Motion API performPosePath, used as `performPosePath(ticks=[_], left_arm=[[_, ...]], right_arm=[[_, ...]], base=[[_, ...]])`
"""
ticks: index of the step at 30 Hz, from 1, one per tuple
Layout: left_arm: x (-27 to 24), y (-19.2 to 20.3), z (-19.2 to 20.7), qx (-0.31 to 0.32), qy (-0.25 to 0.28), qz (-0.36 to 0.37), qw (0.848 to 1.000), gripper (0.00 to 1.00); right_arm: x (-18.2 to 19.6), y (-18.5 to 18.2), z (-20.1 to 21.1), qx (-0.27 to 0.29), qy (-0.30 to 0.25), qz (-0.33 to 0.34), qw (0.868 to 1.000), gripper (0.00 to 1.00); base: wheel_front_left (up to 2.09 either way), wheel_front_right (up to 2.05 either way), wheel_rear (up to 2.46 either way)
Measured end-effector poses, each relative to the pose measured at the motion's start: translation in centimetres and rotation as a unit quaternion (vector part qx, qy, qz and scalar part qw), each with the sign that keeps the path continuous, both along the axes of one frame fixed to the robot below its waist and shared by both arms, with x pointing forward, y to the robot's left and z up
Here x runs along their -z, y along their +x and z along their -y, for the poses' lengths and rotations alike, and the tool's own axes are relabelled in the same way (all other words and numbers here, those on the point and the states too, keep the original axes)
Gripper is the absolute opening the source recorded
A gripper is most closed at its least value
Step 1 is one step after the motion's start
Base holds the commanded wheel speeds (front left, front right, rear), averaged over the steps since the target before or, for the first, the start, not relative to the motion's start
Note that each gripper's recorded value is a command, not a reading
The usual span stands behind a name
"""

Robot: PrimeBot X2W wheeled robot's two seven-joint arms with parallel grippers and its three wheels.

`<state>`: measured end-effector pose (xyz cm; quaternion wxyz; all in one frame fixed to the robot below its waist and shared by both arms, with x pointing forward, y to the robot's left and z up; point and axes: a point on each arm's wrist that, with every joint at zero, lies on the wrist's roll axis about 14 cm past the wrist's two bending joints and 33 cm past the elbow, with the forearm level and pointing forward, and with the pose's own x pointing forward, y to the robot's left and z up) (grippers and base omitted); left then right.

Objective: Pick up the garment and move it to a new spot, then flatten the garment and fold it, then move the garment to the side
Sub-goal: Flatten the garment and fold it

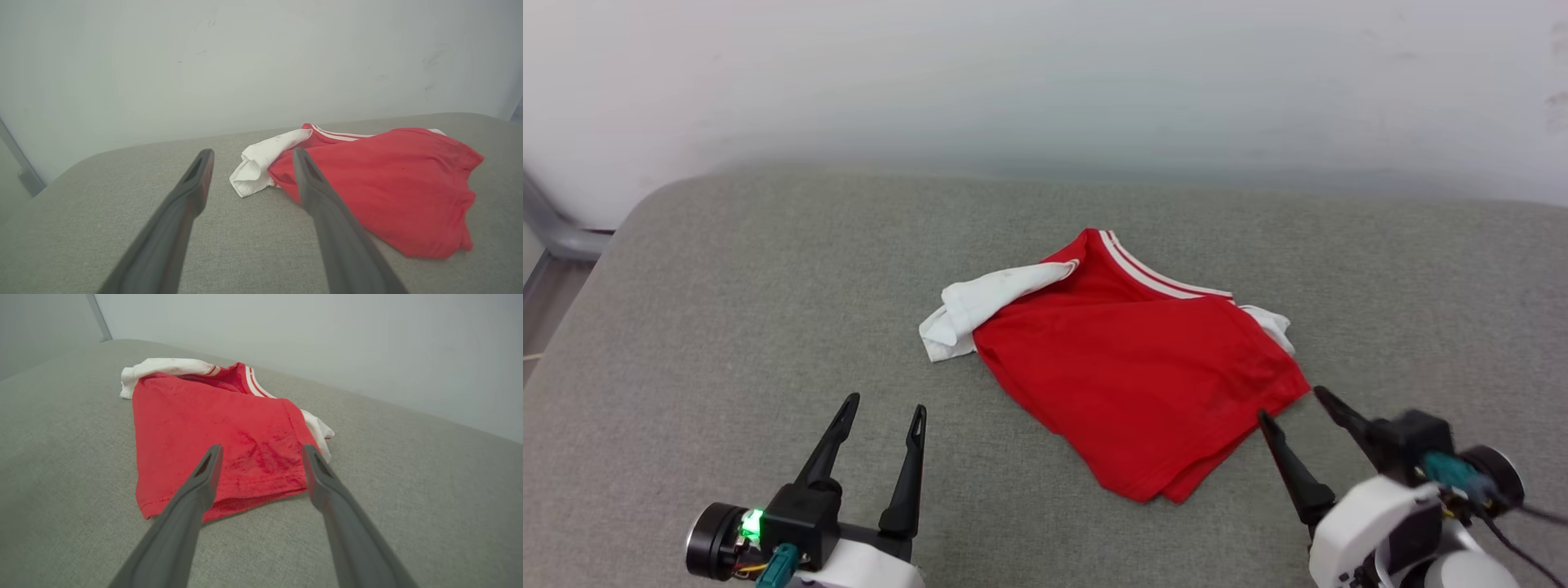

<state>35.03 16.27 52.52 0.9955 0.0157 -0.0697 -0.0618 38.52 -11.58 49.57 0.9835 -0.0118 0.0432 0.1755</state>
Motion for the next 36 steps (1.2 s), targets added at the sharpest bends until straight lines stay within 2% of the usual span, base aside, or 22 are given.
performPosePath(ticks=[2, 5, 12, 13, 18, 27, 28, 29, 30, 31, 36], left_arm=[[0.2, 0.2, -0.2, -0.003, -0.001, -0.003, 1.000, 1.00], [0.3, 0.5, -0.4, -0.008, -0.002, -0.004, 1.000, 1.00], [0.7, 0.7, -1.2, -0.024, -0.004, -0.013, 1.000, 1.00], [0.8, 0.7, -1.6, -0.031, -0.002, -0.015, 0.999, 1.00], [1.0, 0.6, -2.6, -0.049, -0.002, -0.020, 0.999, 1.00], [1.9, 0.0, -4.1, -0.076, -0.002, -0.036, 0.996, 1.00], [2.0, -0.1, -4.2, -0.078, -0.002, -0.037, 0.996, 1.00], [2.0, -0.1, -4.3, -0.080, -0.002, -0.037, 0.996, 1.00], [1.9, -0.2, -4.3, -0.081, -0.002, -0.036, 0.996, 1.00], [1.8, -0.2, -4.4, -0.082, -0.002, -0.035, 0.996, 1.00], [1.5, -0.6, -4.3, -0.083, -0.004, -0.029, 0.996, 1.00]], right_arm=[[1.1, 0.5, -0.9, -0.033, -0.031, -0.051, 0.998, 1.00], [2.9, 0.7, -2.2, -0.082, -0.082, -0.136, 0.984, 1.00], [5.2, 1.2, -4.3, -0.155, -0.166, -0.278, 0.933, 1.00], [5.9, 1.5, -4.5, -0.164, -0.186, -0.305, 0.919, 1.00], [8.4, 1.8, -4.9, -0.183, -0.232, -0.354, 0.887, 1.00], [12.4, 2.0, -5.6, -0.201, -0.256, -0.400, 0.857, 1.00], [12.8, 1.8, -5.8, -0.206, -0.256, -0.405, 0.853, 0.78], [12.8, 1.7, -5.9, -0.208, -0.255, -0.407, 0.852, 0.35], [12.9, 1.5, -6.0, -0.211, -0.253, -0.410, 0.850, 0.04], [12.9, 1.3, -6.2, -0.215, -0.251, -0.412, 0.849, 0.00], [12.0, -0.5, -7.1, -0.237, -0.240, -0.414, 0.846, 0.00]], base=[[0.00, 0.00, 0.00], [0.00, 0.00, 0.00], [0.00, 0.00, 0.00], [0.00, 0.00, 0.00], [0.00, 0.00, 0.00], [0.00, 0.00, 0.00], [0.00, 0.00, 0.00], [0.00, 0.00, 0.00], [0.00, 0.00, 0.00], [0.00, 0.00, 0.00], [0.00, 0.00, 0.00]])
